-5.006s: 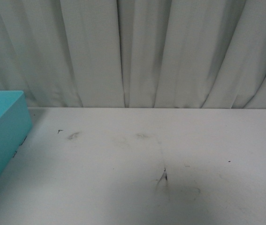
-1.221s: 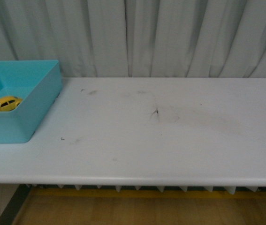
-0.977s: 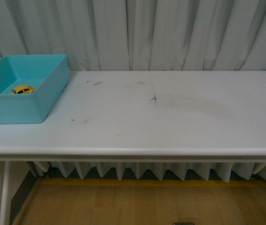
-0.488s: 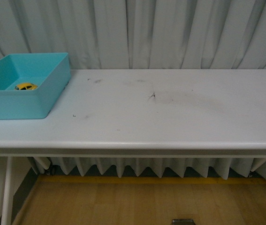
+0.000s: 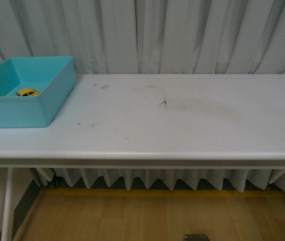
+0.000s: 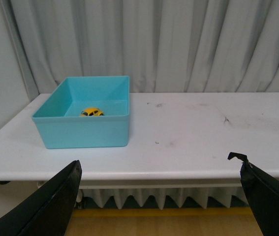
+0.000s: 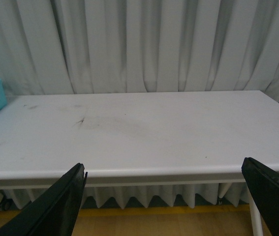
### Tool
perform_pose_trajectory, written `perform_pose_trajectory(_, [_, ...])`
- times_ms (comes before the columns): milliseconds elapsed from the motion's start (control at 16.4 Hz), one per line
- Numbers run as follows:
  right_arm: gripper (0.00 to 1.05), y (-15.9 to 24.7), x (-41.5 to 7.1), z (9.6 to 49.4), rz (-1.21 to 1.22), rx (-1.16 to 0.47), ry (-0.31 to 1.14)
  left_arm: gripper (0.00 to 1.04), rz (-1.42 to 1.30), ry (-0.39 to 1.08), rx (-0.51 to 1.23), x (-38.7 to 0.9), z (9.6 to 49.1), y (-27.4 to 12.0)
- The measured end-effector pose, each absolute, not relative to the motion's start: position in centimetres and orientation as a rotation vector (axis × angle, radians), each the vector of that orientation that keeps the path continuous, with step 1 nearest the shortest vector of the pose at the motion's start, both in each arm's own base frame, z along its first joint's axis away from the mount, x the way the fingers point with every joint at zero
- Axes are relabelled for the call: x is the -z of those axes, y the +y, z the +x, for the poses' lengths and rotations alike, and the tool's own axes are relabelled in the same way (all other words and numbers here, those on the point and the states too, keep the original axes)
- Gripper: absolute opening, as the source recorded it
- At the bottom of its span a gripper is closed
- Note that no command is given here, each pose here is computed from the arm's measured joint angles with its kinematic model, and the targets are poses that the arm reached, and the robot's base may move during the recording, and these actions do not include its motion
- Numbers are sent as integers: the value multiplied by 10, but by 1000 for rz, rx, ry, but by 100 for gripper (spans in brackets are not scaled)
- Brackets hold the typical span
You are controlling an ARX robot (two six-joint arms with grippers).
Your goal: Wind up and store yellow beetle toy
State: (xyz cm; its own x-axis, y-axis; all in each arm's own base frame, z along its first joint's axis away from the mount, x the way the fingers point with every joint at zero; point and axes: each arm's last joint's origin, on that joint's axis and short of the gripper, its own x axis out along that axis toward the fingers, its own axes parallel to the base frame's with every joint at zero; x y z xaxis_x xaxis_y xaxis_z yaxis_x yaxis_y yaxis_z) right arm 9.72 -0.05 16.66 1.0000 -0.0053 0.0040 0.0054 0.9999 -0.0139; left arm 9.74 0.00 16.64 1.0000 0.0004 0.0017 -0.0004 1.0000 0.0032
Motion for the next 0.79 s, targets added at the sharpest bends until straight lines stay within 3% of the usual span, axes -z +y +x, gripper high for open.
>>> perform_pose_trajectory(794, [98,0,-167,97,-13,5,-4,98,2,-2,-1,-166,97,0])
